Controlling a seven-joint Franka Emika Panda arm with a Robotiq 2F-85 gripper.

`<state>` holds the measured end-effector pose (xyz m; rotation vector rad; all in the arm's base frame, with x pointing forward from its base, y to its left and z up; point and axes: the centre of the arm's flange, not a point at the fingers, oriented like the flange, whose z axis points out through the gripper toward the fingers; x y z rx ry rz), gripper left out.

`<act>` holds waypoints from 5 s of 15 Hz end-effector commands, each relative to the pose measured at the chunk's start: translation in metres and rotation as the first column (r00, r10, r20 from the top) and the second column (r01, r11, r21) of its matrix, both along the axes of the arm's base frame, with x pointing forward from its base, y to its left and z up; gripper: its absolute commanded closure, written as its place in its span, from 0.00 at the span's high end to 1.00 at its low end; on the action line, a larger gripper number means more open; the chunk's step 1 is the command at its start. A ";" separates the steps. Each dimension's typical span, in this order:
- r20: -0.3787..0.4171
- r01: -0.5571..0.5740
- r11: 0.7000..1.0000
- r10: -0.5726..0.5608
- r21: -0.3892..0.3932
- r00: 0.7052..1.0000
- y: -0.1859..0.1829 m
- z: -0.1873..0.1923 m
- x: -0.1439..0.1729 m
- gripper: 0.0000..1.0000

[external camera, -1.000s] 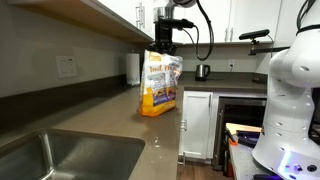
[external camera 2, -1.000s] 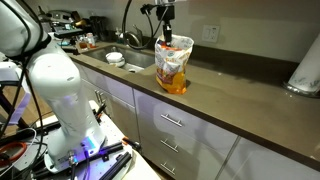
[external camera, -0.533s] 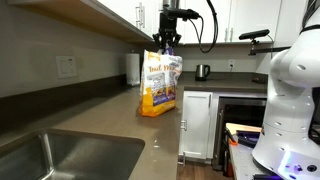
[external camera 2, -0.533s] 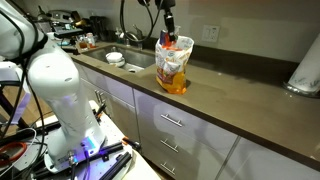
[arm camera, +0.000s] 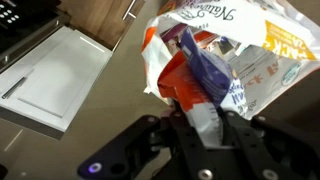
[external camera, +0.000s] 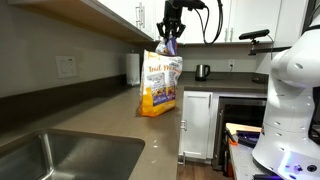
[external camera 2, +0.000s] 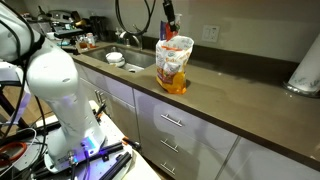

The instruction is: Remove one packet from the orange and white pack on the table

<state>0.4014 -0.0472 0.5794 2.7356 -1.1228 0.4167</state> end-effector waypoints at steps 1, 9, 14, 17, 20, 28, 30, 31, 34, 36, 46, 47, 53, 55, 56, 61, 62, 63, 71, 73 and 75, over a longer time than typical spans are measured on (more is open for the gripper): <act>0.032 0.046 0.998 -0.045 -0.036 0.998 -0.005 0.021 -0.008 0.09; 0.092 0.102 0.993 -0.097 -0.055 0.991 -0.065 0.021 -0.009 0.09; 0.133 0.101 0.995 -0.097 -0.025 0.986 -0.119 0.004 0.003 0.09; 0.142 0.076 0.997 -0.074 -0.011 0.987 -0.151 -0.016 0.019 0.09; 0.140 0.058 0.998 -0.058 0.005 0.988 -0.177 -0.041 0.037 0.09; 0.070 0.001 0.991 -0.010 0.130 0.998 -0.213 -0.140 0.092 0.09; 0.036 -0.011 0.985 0.005 0.173 0.999 -0.214 -0.169 0.105 0.09; 0.018 -0.018 0.981 0.015 0.194 1.000 -0.214 -0.183 0.112 0.09; -0.046 -0.022 0.975 0.033 0.220 0.998 -0.215 -0.225 0.128 0.09; -0.090 -0.011 0.976 0.031 0.216 0.995 -0.218 -0.249 0.135 0.09; -0.200 0.050 0.971 -0.003 0.232 0.980 -0.203 -0.234 0.125 0.69; -0.212 0.051 0.970 0.000 0.237 0.977 -0.194 -0.225 0.119 0.75; -0.231 0.058 0.976 -0.008 0.211 0.973 -0.134 -0.167 0.082 1.00; -0.230 0.066 0.979 -0.020 0.193 0.973 -0.113 -0.150 0.066 1.00; -0.223 0.071 0.979 -0.027 0.191 0.974 -0.104 -0.143 0.058 1.00; -0.172 0.037 0.988 -0.011 0.148 0.985 -0.076 -0.107 0.023 1.00; -0.156 0.030 0.991 -0.009 0.128 0.988 -0.074 -0.099 0.018 1.00; -0.139 0.026 0.994 -0.011 0.104 0.990 -0.074 -0.089 0.014 1.00; -0.049 -0.022 0.999 0.024 0.043 0.998 -0.072 -0.017 -0.017 1.00; -0.046 -0.043 0.998 0.045 0.046 0.998 -0.067 -0.007 -0.025 1.00; -0.043 -0.080 0.995 0.083 0.050 0.996 -0.061 0.001 -0.033 1.00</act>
